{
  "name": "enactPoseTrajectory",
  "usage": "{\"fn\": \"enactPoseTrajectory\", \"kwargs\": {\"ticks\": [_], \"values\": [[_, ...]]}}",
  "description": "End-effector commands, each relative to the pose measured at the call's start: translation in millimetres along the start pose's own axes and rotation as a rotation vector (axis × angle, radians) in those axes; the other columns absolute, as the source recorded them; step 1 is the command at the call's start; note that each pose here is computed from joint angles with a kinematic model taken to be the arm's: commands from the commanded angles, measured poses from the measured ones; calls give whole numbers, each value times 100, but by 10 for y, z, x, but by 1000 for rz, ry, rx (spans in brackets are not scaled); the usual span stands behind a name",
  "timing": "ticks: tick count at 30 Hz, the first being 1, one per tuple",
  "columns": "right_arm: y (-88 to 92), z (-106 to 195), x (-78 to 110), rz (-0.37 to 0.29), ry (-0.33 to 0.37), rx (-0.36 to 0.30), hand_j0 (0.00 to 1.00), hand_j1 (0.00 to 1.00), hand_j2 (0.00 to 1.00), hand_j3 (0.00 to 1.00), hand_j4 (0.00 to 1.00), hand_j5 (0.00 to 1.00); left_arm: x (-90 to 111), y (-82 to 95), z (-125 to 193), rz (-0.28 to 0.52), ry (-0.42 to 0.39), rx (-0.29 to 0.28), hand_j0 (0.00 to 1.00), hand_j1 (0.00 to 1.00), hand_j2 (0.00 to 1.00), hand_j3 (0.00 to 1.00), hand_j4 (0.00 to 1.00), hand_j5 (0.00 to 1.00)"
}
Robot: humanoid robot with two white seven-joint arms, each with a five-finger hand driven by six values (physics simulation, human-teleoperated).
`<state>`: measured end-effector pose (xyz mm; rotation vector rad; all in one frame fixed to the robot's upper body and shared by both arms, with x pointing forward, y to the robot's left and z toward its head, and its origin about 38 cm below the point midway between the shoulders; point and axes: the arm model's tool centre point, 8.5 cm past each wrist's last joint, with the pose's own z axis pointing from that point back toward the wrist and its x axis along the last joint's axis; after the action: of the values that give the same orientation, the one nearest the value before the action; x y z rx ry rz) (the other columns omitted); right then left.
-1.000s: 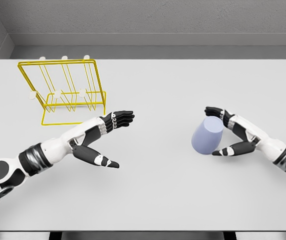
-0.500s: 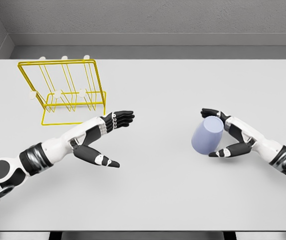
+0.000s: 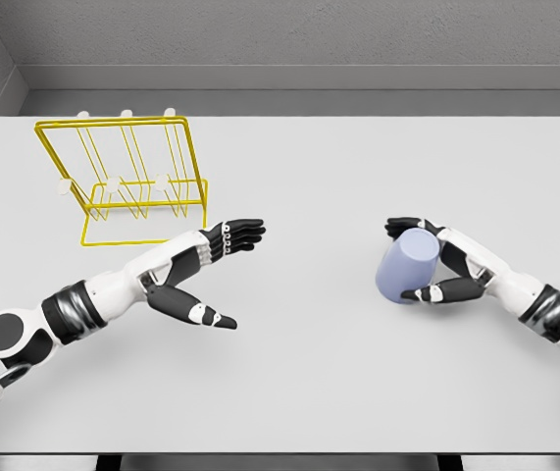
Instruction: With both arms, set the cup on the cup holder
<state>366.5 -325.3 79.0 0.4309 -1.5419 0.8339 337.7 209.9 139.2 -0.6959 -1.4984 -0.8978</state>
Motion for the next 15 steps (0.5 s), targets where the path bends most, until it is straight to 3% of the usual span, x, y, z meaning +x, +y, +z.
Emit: {"fn": "enactPoseTrajectory", "kwargs": {"ticks": [1,6,15], "values": [[32,-15,-24,2,4,8,75,75,75,75,75,75,4,2,0,3,-2,1,100,100,100,100,100,100],[28,-12,-30,-1,5,5,58,58,58,58,58,58,12,10,-3,1,-4,2,100,100,100,100,100,100],[-49,-96,99,26,-27,6,51,51,51,51,51,51,0,17,-2,2,0,5,100,100,100,100,100,100]]}}
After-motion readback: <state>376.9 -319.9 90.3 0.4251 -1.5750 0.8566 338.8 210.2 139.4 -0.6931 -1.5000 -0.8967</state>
